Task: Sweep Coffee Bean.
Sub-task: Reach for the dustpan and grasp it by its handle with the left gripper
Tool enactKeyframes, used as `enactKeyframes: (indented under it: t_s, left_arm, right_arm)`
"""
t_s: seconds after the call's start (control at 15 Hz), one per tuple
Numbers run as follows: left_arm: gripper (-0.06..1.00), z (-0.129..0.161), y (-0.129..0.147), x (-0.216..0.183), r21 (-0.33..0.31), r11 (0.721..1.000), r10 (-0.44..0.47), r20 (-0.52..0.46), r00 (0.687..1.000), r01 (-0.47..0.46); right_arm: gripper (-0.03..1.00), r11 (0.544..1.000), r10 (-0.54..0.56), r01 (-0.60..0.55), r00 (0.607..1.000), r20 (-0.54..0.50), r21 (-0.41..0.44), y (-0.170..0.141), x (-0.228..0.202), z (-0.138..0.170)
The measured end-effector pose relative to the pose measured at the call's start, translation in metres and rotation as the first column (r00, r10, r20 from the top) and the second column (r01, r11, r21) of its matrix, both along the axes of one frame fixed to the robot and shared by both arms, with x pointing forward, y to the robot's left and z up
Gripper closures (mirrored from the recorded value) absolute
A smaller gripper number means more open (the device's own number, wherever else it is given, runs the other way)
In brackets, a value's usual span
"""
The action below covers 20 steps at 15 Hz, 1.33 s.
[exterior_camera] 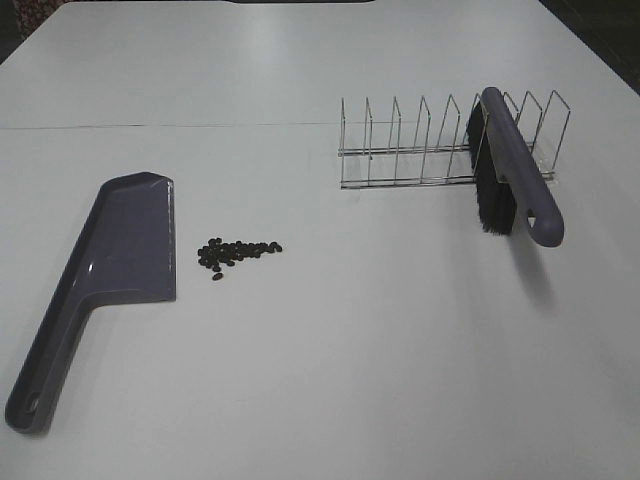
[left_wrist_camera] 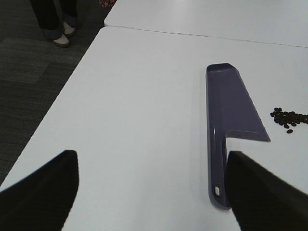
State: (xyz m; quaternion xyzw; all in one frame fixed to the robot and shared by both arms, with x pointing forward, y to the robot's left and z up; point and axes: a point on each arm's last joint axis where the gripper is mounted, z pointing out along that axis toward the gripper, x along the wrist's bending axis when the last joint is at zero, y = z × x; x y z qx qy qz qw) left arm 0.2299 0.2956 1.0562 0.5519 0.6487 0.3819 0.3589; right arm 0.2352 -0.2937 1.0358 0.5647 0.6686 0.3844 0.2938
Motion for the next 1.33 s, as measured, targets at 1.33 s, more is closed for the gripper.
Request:
enactKeyframes:
  t_s: [1.33]
  left_arm:
    - [0.19,-0.007,0.009,0.057,-0.060,0.998,-0.011,-0.355,0.935,-0.011]
  right_arm:
    - [0.22,1.000,0.000,0.000,1.000,0.000,0.000,0.000,0.000,0.000]
